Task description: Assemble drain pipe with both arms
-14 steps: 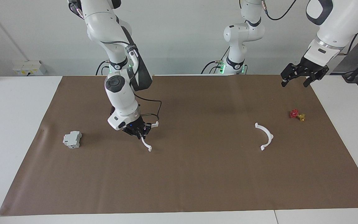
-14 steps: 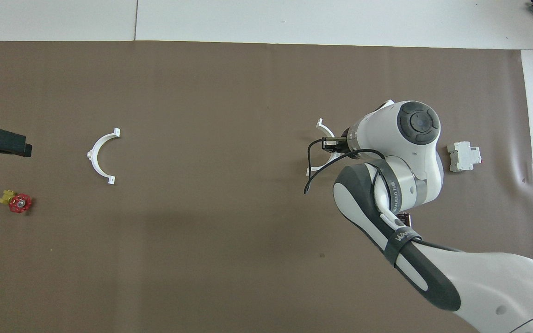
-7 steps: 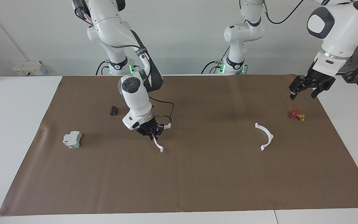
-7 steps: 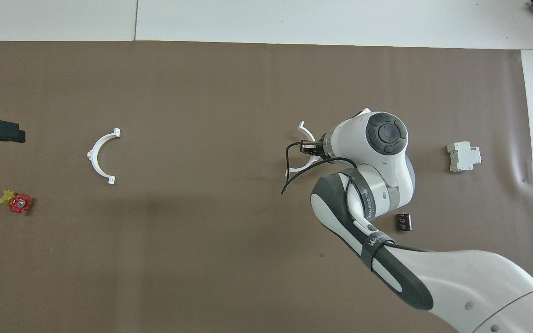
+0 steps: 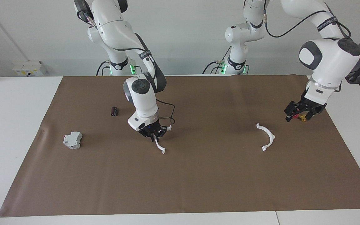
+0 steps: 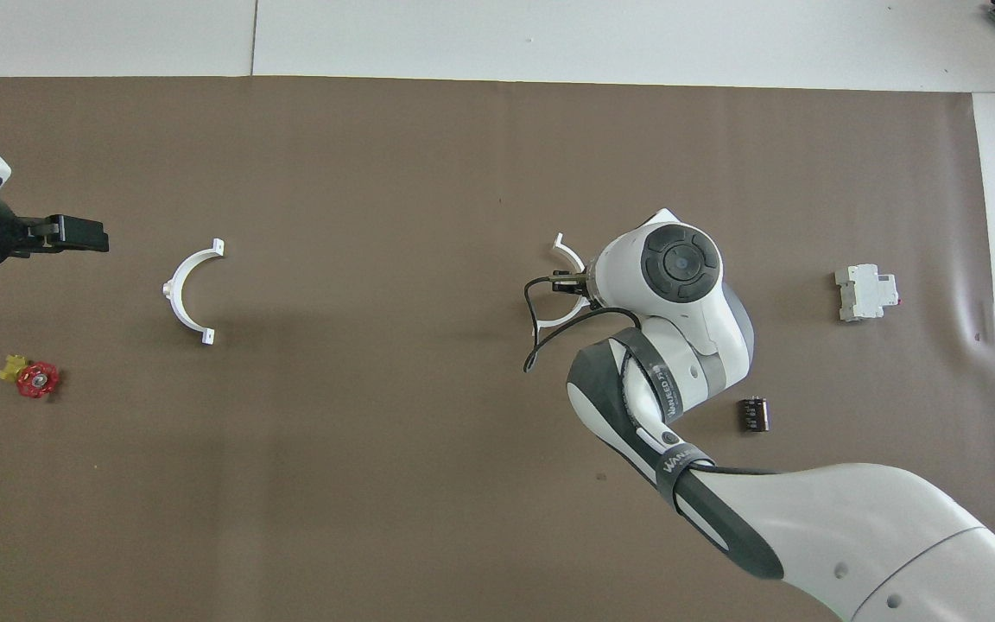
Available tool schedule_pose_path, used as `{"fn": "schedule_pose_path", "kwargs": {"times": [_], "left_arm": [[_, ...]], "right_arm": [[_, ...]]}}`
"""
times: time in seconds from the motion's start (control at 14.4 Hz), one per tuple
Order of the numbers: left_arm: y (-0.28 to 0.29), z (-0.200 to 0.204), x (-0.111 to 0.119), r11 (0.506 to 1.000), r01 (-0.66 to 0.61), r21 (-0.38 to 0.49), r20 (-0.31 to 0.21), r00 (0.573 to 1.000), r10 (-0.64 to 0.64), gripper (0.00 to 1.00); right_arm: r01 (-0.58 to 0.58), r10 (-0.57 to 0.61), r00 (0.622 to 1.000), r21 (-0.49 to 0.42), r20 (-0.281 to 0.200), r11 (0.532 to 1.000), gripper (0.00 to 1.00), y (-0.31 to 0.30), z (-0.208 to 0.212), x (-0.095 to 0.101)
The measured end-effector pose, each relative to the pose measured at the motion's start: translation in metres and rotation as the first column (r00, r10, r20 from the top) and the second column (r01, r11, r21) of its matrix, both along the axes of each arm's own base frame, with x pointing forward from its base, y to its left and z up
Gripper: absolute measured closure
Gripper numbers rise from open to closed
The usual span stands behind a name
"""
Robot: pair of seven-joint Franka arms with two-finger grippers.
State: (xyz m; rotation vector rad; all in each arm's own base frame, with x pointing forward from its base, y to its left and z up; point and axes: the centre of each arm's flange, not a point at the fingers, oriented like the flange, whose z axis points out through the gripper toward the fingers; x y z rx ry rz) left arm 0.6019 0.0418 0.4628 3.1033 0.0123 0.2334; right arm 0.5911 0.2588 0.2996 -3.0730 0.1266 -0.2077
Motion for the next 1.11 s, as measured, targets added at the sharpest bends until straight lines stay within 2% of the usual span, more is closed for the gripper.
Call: {"fn": "schedule_pose_path", "kwargs": {"times": [0.35,0.69,1.11], "left_arm": [[0.0,-0.005,-0.002,1.0,-0.001,0.001,0.002,1.0,0.001,0.0],[0.0,-0.016,-0.006,1.0,-0.002,0.0,-0.012,1.0,0.002,0.0],[0.003,-0.029,-0.009,1.0,-0.009,0.001,-0.007,1.0,0.009,0.0]], "right_arm": [[0.023,-0.023,1.0,0.01,0.013,1.0,0.79,0.015,0.006,-0.001],[-0.024,0.025,0.999,-0.034,0.024,0.999,0.79,0.022,-0.002,-0.004],[-0.054,0.056,0.998,-0.045,0.031,0.998,0.79,0.021,-0.001,-0.002]]}}
